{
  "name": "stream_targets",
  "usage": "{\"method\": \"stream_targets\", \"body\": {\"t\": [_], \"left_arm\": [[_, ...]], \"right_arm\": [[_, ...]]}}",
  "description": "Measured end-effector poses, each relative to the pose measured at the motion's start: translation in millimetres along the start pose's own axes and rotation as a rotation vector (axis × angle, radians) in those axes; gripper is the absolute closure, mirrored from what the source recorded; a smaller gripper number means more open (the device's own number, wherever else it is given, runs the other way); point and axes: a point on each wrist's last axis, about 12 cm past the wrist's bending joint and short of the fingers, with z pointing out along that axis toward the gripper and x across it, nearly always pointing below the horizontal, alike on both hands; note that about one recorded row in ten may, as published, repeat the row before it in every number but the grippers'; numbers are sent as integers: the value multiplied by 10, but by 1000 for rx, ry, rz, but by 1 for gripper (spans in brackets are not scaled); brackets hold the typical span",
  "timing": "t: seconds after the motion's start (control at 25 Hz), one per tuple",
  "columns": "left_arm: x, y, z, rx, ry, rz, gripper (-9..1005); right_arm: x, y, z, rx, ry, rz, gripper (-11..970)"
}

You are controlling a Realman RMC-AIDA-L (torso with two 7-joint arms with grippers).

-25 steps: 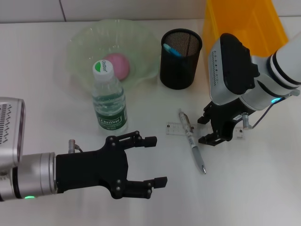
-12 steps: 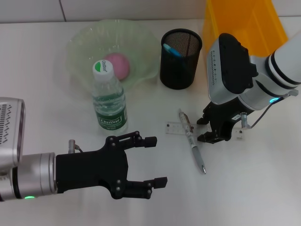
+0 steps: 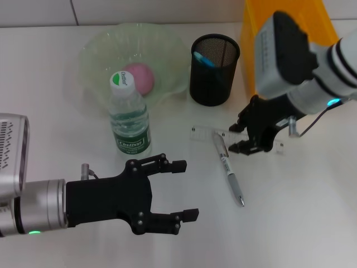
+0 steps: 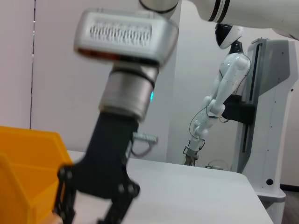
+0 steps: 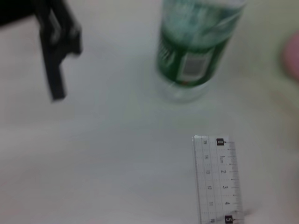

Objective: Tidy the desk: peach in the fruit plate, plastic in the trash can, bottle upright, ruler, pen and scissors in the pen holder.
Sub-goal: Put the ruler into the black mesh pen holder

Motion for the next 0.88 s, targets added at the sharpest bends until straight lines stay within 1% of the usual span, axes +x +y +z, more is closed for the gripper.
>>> {"method": "stream_targets", "body": {"t": [0.08, 0.12, 0.16, 0.28, 0.32, 0.36, 0.4, 0.48, 0.52, 0.56, 0.64, 0.68, 0.72, 0.76, 0.88], "left_arm": [[-1, 0, 0, 0, 0, 0, 123], [-2, -1, 0, 1, -1, 0, 123], [-2, -1, 0, 1, -1, 0, 123], [-2, -2, -1, 2, -1, 0, 123], [-3, -2, 0, 2, -1, 0, 123], [-3, -3, 0, 2, -2, 0, 123], [-2, -3, 2, 2, -2, 0, 123], [-3, -4, 5, 2, -3, 0, 123], [-2, -5, 6, 2, -3, 1, 123], [-3, -4, 8, 2, -3, 1, 123], [-3, -4, 8, 2, -3, 1, 123], [-3, -4, 8, 2, -3, 1, 123], [-7, -1, 16, 4, -4, 3, 123], [-7, -1, 16, 4, -4, 3, 123], [-7, -3, 16, 5, -4, 3, 123]], "right_arm": [[11, -31, -164, 28, -53, 28, 569], [33, -49, -332, 57, -129, 63, 569], [33, -49, -332, 57, -129, 63, 569], [124, -90, -617, 126, -298, 128, 569], [228, -115, -823, 186, -476, 172, 569], [228, -115, -823, 186, -476, 172, 569], [285, -120, -897, 212, -574, 188, 569], [451, -131, -1033, 283, -821, 227, 569], [630, -127, -1041, 352, -1053, 260, 569], [630, -127, -1041, 352, -1053, 260, 569], [776, -112, -955, 447, -1238, 281, 569], [835, -98, -882, 493, -1302, 298, 569], [882, -87, -691, 555, -1361, 340, 569], [882, -87, -691, 555, -1361, 340, 569], [826, -109, -379, 572, -1361, 431, 569]]}}
